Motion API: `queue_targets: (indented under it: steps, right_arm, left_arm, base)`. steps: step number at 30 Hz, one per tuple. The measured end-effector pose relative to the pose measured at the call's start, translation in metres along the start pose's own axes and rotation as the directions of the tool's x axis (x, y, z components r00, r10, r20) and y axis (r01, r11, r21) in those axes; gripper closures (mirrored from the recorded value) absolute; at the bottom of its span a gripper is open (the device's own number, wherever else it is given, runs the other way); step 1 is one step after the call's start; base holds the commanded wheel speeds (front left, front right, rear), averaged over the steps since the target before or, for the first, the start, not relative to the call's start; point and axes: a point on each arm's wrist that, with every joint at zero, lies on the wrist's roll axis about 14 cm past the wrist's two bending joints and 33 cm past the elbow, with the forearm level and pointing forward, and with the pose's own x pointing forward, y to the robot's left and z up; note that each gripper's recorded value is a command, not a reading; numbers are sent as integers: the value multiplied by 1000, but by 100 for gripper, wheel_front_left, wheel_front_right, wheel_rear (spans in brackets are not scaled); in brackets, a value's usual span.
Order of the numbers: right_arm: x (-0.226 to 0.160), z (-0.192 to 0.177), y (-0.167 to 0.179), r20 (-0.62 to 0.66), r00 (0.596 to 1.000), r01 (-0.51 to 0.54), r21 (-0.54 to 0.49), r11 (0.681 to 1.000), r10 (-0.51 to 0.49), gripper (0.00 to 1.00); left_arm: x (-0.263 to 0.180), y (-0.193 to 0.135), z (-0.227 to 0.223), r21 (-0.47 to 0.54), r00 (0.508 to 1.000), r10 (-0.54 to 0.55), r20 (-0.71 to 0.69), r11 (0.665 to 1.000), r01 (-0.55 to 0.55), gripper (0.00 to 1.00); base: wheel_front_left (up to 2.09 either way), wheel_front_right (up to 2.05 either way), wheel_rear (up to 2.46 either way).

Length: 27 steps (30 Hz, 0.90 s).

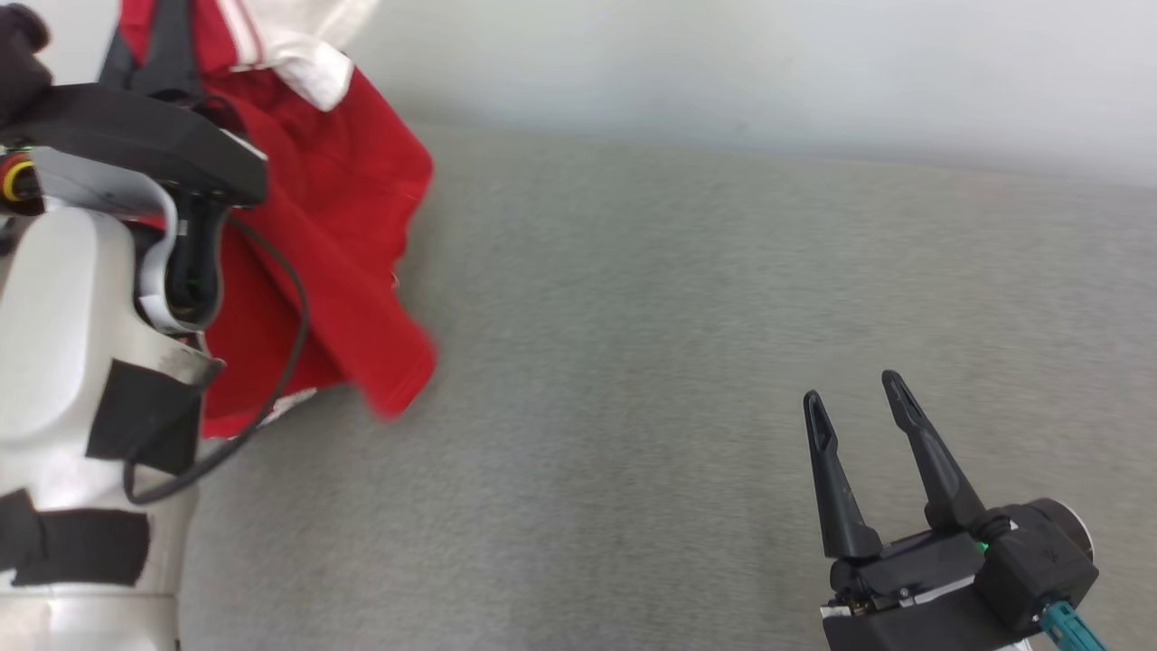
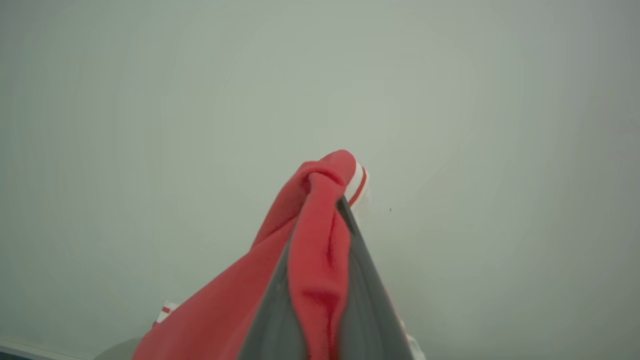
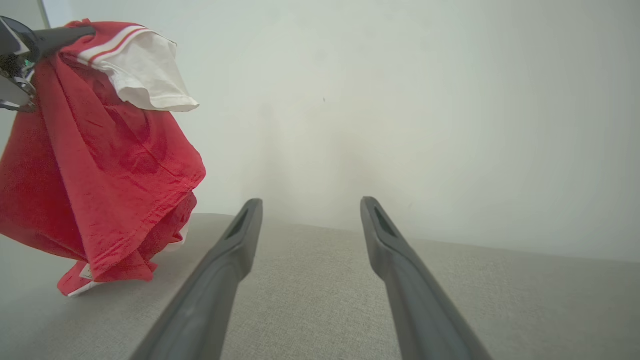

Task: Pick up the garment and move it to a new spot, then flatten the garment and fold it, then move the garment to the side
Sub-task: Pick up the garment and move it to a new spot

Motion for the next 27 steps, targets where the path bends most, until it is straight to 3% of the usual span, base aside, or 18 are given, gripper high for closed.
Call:
queue_targets:
  steps: [4,12,17,18,19,20,27]
  right_arm:
    - [-16,12,-13,17,998,60,-18,998,-60,0]
    - [-48,32,-38,51,982,182,-51,982,-180,0]
    - [-69,45,-54,77,965,256,-72,964,-250,0]
    - [-69,45,-54,77,965,256,-72,964,-250,0]
    - [-77,51,-60,91,956,286,-74,955,-279,0]
    - [-77,51,-60,91,956,286,-74,955,-279,0]
    - [-106,65,-76,119,923,377,-97,921,-366,0]
  left_arm:
    - [4,-52,4,-97,993,-120,1,988,120,100]
    - [1,-150,7,-214,943,-334,8,920,327,100]
    - [-5,-209,8,-294,891,-453,27,848,440,100]
    - [-5,-209,8,-294,891,-453,27,848,440,100]
    - [-9,-230,9,-316,868,-495,40,818,481,100]
    - [-9,-230,9,-316,868,-495,40,818,481,100]
    - [-29,-300,3,-373,778,-625,61,709,598,100]
  base:
    - [0,0,0]
    - [0,0,0]
    - [0,0,0]
    - [0,0,0]
    - [0,0,0]
    - [0,0,0]
    - [0,0,0]
